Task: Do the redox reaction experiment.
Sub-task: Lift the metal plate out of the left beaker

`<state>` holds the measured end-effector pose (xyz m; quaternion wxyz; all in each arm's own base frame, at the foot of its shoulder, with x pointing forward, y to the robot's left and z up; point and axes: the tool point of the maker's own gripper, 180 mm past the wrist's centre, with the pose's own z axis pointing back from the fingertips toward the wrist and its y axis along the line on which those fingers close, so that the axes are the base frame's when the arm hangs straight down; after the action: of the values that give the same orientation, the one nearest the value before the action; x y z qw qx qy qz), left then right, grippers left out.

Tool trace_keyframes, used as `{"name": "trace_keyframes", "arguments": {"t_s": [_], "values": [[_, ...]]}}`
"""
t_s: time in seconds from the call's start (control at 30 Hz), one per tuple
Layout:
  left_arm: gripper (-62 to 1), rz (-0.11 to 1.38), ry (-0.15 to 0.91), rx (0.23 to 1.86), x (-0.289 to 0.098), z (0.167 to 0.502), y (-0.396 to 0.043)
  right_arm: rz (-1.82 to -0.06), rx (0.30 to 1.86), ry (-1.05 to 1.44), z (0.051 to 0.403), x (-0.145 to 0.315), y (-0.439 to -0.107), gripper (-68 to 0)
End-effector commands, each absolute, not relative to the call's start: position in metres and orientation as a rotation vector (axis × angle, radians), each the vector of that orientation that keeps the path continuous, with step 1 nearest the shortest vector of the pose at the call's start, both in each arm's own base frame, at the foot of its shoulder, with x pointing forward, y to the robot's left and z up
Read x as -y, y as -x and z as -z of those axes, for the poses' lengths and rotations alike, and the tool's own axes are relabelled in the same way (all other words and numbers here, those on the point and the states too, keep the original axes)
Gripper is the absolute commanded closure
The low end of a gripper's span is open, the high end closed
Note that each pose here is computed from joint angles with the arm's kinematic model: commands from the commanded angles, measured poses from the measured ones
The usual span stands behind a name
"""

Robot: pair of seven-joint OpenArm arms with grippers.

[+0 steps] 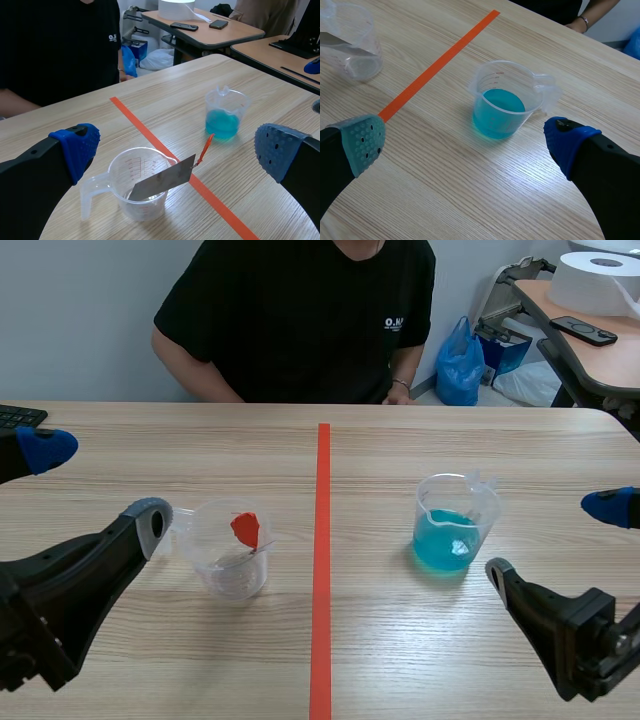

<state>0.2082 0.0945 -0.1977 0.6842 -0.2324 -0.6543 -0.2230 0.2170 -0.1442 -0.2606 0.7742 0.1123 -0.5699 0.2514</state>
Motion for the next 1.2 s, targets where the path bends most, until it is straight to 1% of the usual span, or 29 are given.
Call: {"name": "trace_keyframes", "arguments": {"t_s": [0.0, 0.7, 0.83, 1.0, 1.1, 1.17], "values": [[-62.3, 0.491, 0.530, 1.500, -0.094, 0.189, -0.209, -0.554, 1.278, -0.251, 0.248, 0.140, -0.222, -67.9], [-62.3, 0.491, 0.530, 1.497, -0.094, 0.190, -0.208, -0.578, 1.283, -0.243, 0.247, 0.139, -0.225, -67.9], [-62.3, 0.491, 0.530, 1.497, -0.094, 0.190, -0.208, -0.623, 1.287, -0.238, 0.245, 0.136, -0.227, -67.9], [-62.3, 0.492, 0.529, 1.497, -0.094, 0.190, -0.208, -0.704, 1.292, -0.294, 0.241, 0.119, -0.230, -67.9], [-62.3, 0.482, 0.489, 1.505, -0.099, 0.190, -0.212, -0.757, 1.304, -0.329, 0.237, 0.106, -0.233, -67.9], [-62.3, 0.497, 0.440, 1.501, -0.104, 0.192, -0.215, -0.817, 1.301, -0.377, 0.234, 0.094, -0.231, -67.9]]}}
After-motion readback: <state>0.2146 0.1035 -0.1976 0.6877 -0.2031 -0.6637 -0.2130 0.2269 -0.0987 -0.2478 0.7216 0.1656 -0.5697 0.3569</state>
